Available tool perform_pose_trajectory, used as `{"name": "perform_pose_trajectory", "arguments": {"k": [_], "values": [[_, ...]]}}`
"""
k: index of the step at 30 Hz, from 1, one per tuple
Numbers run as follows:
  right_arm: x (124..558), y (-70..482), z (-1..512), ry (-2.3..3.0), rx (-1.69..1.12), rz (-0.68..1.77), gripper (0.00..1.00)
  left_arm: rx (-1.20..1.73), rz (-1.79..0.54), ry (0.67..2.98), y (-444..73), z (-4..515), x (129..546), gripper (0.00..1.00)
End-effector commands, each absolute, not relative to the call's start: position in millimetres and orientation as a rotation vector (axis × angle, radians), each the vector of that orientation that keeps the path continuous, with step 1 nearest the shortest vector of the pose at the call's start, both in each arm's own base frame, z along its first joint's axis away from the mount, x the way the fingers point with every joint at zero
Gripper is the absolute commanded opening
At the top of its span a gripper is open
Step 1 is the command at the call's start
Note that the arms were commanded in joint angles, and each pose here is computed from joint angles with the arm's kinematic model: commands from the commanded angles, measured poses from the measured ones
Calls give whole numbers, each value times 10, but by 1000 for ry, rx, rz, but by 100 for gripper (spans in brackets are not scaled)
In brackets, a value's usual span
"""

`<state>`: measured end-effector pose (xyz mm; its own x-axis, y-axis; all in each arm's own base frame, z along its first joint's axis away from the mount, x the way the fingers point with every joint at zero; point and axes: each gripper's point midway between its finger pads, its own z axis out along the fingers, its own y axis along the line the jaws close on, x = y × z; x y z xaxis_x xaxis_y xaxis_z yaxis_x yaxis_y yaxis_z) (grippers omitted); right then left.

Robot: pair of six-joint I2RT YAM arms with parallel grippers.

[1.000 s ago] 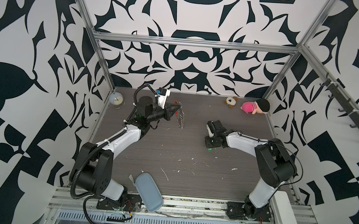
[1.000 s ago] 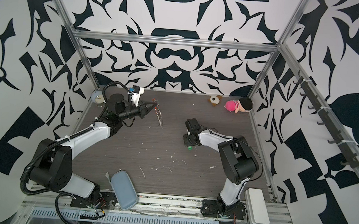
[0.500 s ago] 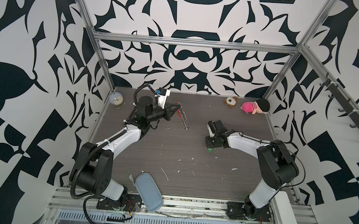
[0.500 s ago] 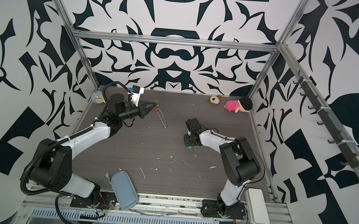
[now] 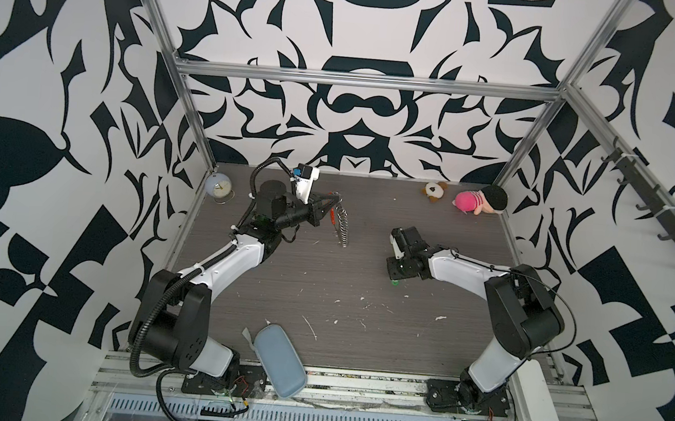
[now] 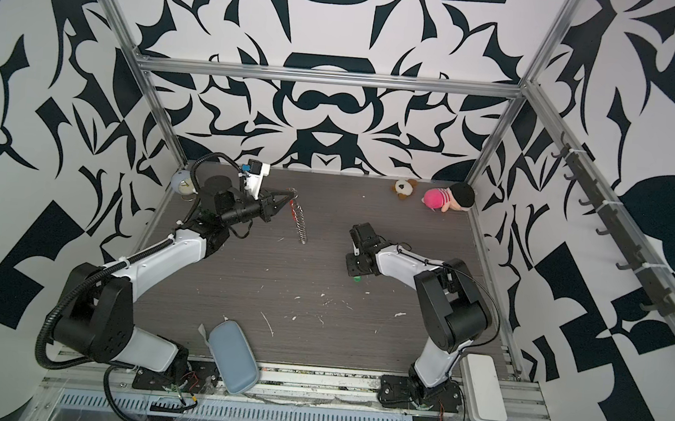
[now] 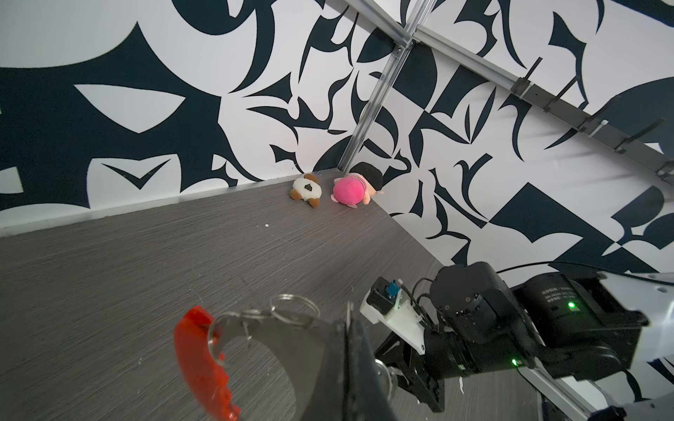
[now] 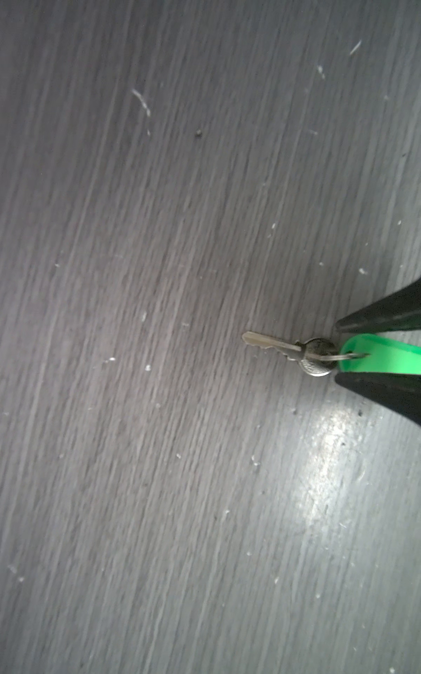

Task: Put the keys on the keyring
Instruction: 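Lift the green-tagged key with the right gripper toward the held keyring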

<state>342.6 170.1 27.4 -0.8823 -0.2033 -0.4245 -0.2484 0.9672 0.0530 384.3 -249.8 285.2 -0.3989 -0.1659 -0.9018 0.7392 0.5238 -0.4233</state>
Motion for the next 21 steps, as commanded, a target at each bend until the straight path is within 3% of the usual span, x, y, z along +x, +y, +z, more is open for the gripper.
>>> {"name": "perform_pose_trajectory", "arguments": {"k": [1,15,20,21], "values": [[3449,1710,297,2678,-319,157,22,497,-1068,1643,-2487,3062,3786,0],[3451,1724,199,2695,-324,158,19,498,-1061,1646,-2481,3059,3786,0],[3462,1726,290,2681,-328,161,0,499,-1057,1644,-2476,3067,3782,0],[3476,1730,346,2671,-328,161,0,502,-1055,1643,-2479,3069,3781,0]]}}
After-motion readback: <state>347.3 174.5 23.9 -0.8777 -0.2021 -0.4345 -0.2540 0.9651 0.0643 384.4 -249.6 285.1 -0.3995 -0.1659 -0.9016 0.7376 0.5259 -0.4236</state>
